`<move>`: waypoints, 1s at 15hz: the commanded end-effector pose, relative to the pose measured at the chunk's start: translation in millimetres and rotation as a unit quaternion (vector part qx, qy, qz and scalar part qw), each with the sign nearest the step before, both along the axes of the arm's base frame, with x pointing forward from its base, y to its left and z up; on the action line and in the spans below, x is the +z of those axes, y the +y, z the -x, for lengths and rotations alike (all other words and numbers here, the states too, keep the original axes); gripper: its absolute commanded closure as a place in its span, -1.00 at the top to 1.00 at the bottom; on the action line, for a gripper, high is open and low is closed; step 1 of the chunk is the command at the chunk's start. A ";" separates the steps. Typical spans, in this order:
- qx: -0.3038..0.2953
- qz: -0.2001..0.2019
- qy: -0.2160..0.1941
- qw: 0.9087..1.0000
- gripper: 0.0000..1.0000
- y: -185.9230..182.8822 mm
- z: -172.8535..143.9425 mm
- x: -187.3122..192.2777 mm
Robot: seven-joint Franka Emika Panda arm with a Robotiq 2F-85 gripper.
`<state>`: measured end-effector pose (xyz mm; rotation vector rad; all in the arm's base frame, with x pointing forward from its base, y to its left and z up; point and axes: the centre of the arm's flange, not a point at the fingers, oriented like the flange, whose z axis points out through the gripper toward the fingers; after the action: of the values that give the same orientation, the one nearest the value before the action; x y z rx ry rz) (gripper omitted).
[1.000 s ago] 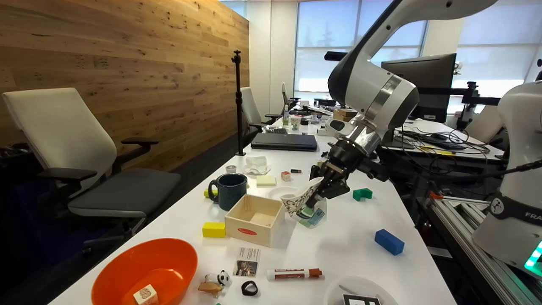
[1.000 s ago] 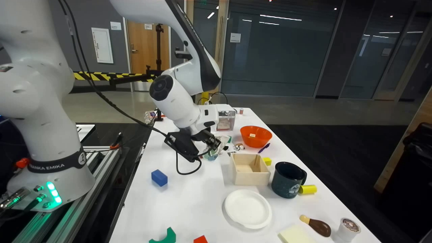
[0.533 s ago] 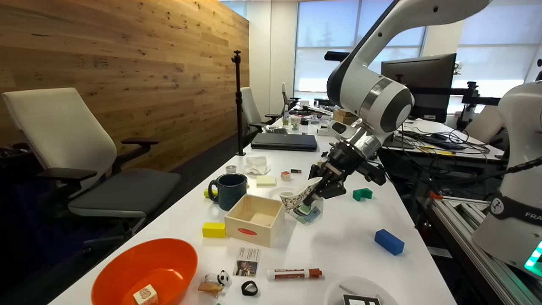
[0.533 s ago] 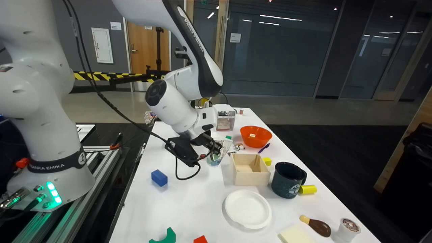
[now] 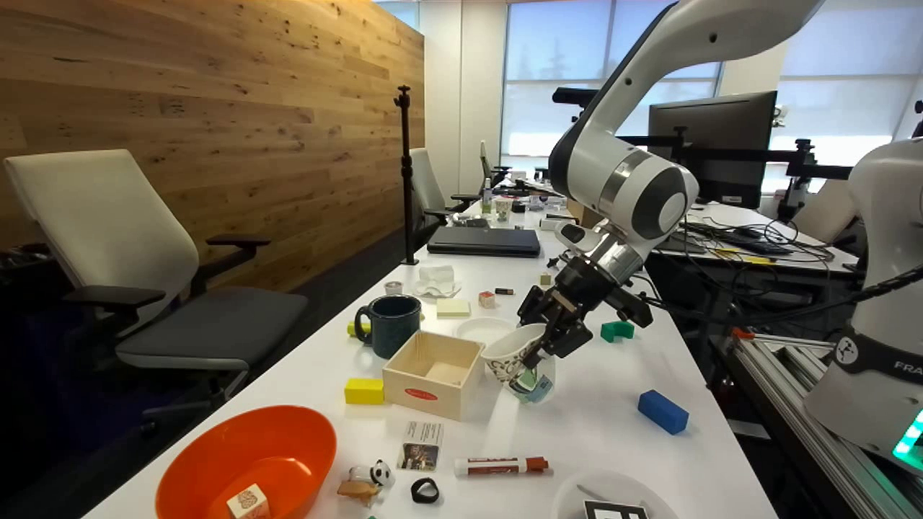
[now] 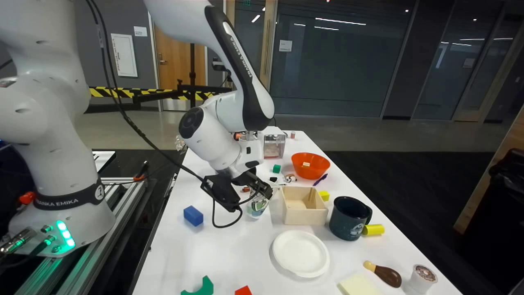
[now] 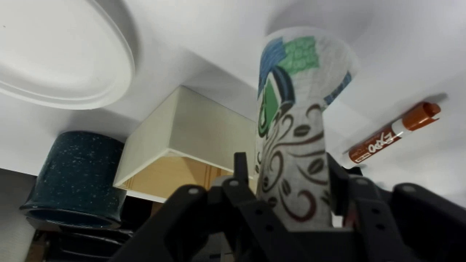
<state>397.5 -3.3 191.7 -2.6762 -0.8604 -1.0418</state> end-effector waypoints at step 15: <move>-0.017 0.023 0.029 0.999 1.00 5.7 16.1 25.5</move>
<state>394.8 2.0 192.4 -2.6903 -0.8688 -1.0127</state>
